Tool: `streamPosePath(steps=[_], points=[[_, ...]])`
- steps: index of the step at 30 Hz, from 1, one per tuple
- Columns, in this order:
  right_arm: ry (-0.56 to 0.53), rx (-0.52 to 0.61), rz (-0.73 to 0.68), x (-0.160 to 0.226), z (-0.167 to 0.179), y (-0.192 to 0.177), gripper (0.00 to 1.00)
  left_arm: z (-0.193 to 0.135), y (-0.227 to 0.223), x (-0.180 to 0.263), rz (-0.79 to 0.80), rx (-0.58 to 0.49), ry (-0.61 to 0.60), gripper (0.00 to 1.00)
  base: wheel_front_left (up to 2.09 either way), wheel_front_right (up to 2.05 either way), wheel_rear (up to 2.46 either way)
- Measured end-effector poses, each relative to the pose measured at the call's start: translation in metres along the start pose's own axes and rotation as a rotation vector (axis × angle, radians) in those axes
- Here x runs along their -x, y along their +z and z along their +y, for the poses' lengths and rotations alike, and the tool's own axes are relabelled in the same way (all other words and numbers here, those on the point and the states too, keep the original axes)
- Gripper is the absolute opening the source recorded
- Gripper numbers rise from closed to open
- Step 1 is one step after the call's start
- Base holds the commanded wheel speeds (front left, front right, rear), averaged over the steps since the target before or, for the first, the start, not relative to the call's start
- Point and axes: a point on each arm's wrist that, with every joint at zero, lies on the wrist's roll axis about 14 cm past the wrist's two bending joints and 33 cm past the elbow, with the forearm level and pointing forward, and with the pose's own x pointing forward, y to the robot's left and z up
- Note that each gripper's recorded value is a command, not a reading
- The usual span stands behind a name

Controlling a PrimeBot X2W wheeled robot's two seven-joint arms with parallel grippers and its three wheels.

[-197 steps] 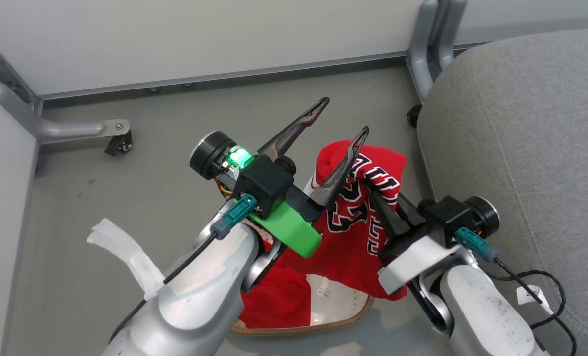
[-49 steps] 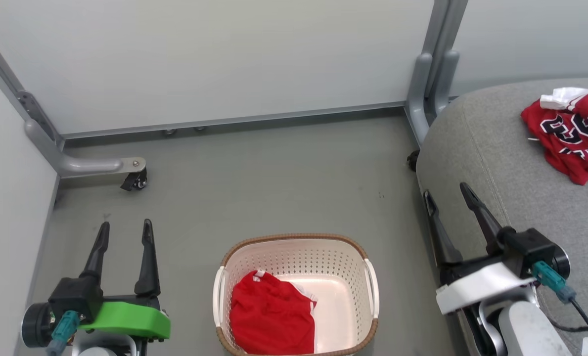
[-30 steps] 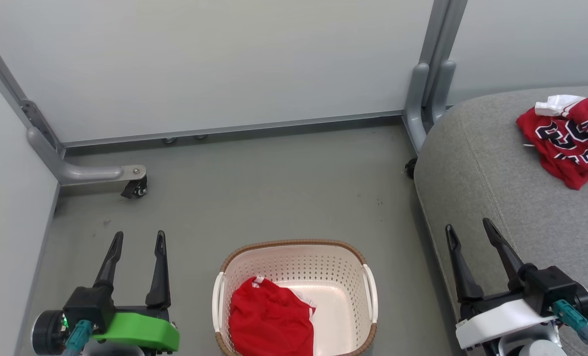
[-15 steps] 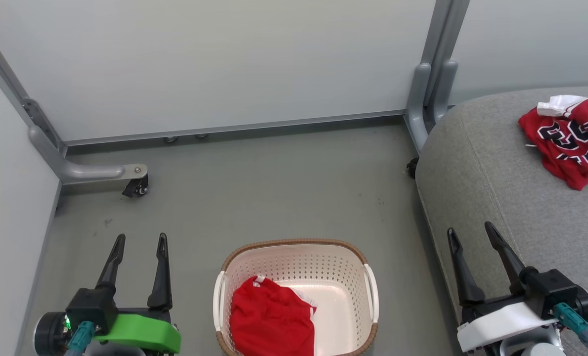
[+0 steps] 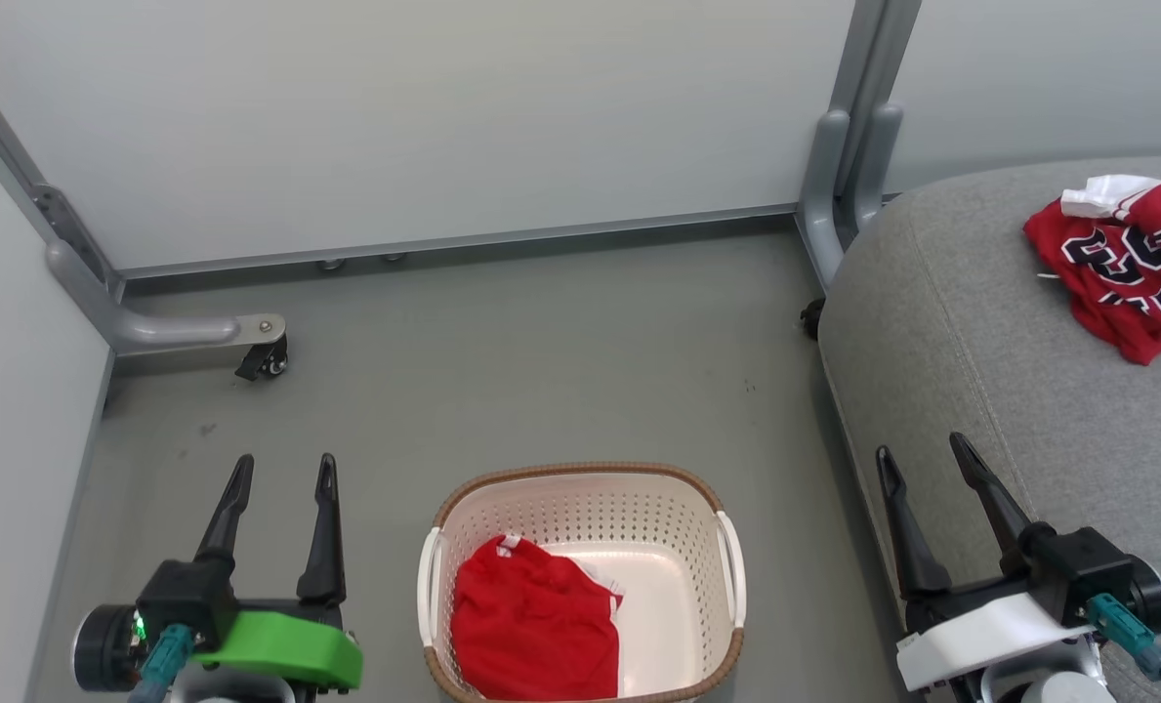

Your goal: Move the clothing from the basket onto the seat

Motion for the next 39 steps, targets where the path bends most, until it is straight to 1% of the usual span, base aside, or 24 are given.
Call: streamPosePath(steps=[4,9,14,17,21,27,34,39], points=[[0.015,0.005,-0.026,-0.012,0.003,0.006,1.0,-0.012,0.007,-0.019,-0.021,-0.008,-0.044,1.0,0.0,0.0,0.0],[0.027,0.021,-0.083,-0.036,0.001,0.02,1.0,-0.037,0.007,-0.054,-0.02,-0.023,-0.154,1.0,0.0,0.0,0.0],[0.03,0.029,-0.13,-0.062,-0.005,0.028,1.0,-0.064,-0.014,-0.087,0.035,-0.057,-0.272,1.0,0.0,0.0,0.0],[0.025,0.037,-0.155,-0.078,-0.011,0.031,1.0,-0.082,-0.036,-0.103,0.091,-0.071,-0.348,1.0,0.0,0.0,0.0],[0.014,0.048,-0.183,-0.099,-0.023,0.03,1.0,-0.103,-0.076,-0.12,0.185,-0.102,-0.445,1.0,0.0,0.0,0.0],[-0.008,0.068,-0.191,-0.126,-0.043,0.015,1.0,-0.125,-0.151,-0.13,0.365,-0.142,-0.568,1.0,0.0,0.0,0.0],[-0.016,0.081,-0.145,-0.144,-0.059,-0.023,1.0,-0.13,-0.241,-0.118,0.584,-0.207,-0.68,1.0,0.0,0.0,0.0],[-0.021,0.086,-0.092,-0.148,-0.069,-0.057,1.0,-0.126,-0.301,-0.101,0.733,-0.256,-0.749,1.0,0.0,0.0,0.0]])
